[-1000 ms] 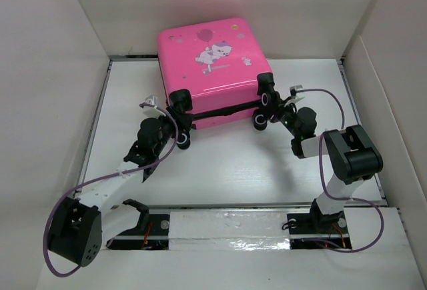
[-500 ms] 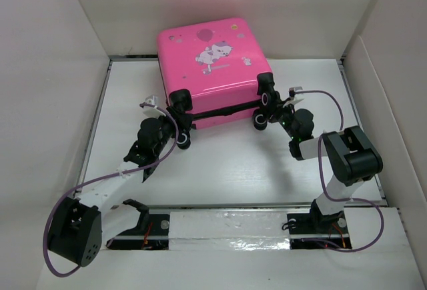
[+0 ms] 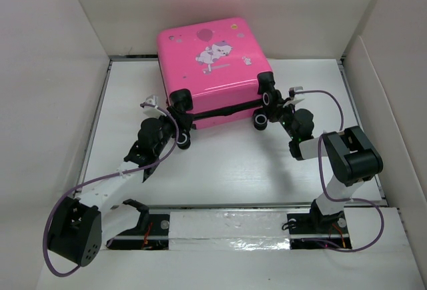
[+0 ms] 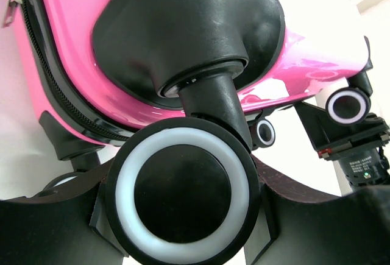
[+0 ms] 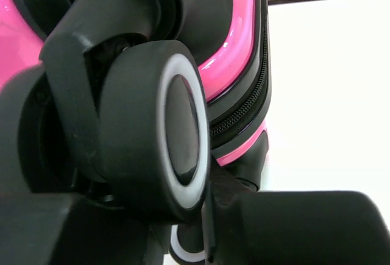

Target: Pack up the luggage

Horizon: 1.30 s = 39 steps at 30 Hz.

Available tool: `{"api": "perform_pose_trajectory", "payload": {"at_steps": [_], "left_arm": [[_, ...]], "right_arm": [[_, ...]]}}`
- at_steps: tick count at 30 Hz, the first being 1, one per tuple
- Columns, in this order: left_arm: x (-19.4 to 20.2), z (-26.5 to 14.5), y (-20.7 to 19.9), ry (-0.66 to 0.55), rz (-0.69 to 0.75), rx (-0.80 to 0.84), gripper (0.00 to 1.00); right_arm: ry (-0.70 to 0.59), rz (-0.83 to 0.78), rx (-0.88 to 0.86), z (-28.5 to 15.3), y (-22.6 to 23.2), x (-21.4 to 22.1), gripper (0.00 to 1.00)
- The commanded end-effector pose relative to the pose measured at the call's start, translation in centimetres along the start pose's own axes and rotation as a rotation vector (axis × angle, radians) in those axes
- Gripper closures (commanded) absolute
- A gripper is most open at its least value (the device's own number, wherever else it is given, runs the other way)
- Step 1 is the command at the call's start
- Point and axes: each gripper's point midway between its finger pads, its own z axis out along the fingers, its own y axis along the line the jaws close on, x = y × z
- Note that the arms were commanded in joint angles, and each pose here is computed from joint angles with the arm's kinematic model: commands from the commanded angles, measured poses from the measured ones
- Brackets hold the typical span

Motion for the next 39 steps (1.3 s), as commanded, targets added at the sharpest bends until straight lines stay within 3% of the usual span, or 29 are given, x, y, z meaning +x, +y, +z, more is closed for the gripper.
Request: {"api": "perform_pose_trajectory", "payload": {"at_steps": [1,7,14,23,27,29,35,39], "left_arm": [[-5.5,-1.3,-5.9,-0.185,-0.013,0.215,1.00],[-5.3,-1.2,-5.8,-0.180,-0.013,0.213,1.00],[-4.9,-0.9,-5.9,-0.170,-0.017,0.226,1.00],[-4.0,-0.4,-8.9,-0.122,-0.038,0.330,1.00],[-4.5,-0.8,-9.5,-0.128,-0.040,0.352,1.00],[-4.6,-1.0,-9.6,-0.132,-0.039,0.353,1.00],[-6.4,-2.1,-7.1,-0.205,-0.037,0.267,1.00],[-6.0,-1.8,-8.4,-0.172,-0.055,0.335,1.00]], "right_arm": [[-0.308,-0.046,-0.023,1.3,1.3,-9.3,0.80],[-0.305,-0.034,-0.074,1.2,1.7,-8.6,1.00],[-0.323,0.038,-0.168,0.4,4.0,-8.1,1.00],[-0.300,0.230,-0.427,-0.8,19.7,-2.4,1.00],[-0.251,0.229,-0.395,-0.8,21.0,0.0,1.00],[-0.252,0.228,-0.379,-1.1,20.8,0.4,1.00],[-0.284,0.228,-0.189,-3.2,10.7,-1.2,1.00],[-0.282,0.208,-0.284,-3.8,13.1,-2.2,1.00]]}}
